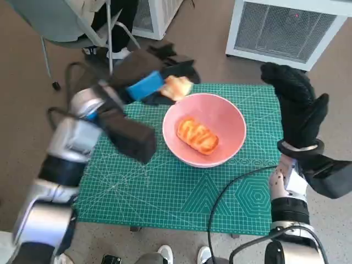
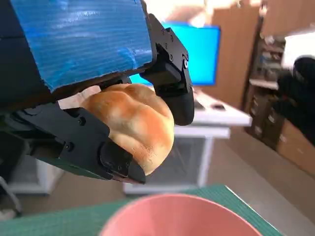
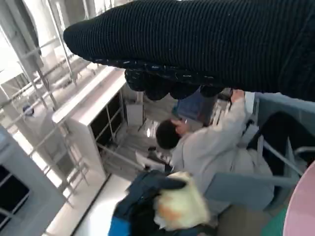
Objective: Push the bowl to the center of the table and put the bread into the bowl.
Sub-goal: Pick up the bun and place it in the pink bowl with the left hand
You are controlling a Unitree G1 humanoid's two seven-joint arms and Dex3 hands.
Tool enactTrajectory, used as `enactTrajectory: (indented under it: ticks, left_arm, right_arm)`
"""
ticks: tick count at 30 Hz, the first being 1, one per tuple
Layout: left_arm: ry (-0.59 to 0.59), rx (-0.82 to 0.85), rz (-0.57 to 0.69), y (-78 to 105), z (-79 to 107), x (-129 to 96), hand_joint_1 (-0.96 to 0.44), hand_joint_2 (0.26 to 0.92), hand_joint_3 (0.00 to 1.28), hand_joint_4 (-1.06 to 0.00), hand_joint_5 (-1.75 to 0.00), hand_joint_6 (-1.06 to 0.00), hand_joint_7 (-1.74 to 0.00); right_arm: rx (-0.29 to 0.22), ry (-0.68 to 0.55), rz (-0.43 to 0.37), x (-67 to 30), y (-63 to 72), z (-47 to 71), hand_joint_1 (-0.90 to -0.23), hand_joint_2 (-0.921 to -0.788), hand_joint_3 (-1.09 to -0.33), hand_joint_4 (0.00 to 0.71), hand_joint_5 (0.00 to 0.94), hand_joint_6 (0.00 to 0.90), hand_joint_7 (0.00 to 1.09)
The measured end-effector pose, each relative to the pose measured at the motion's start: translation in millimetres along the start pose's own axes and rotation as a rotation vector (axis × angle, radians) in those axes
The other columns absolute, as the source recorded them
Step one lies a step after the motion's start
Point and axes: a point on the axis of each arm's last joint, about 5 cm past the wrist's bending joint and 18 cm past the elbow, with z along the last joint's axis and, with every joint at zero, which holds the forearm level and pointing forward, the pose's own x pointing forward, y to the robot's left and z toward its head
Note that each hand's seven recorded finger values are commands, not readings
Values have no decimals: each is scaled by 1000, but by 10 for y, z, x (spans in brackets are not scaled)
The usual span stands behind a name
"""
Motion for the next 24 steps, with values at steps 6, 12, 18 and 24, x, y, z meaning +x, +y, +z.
enactTrajectory:
  ticks: [6,12,18,24]
  left_arm:
    - [46,-83,-119,-175,-50,164,-46,907,180,-443,-1083,-401,-1076]
    - [114,-150,-308,-307,-55,267,-180,896,41,-125,-144,-91,-459]
    - [149,-178,-418,-356,-57,290,-282,884,13,-23,-15,-30,-379]
    - [128,-161,-381,-328,-35,297,-364,901,15,-2,-1,-7,-322]
  right_arm:
    - [-11,-10,-2,-4,-17,15,-629,-921,-742,383,0,342,25]
    - [-41,-11,-5,-42,-55,46,-620,-921,-748,381,0,340,24]
    - [-62,-11,-16,-62,-68,67,-617,-921,-752,386,2,338,23]
    - [-67,-23,-28,-45,-68,83,-618,-921,-753,388,3,338,22]
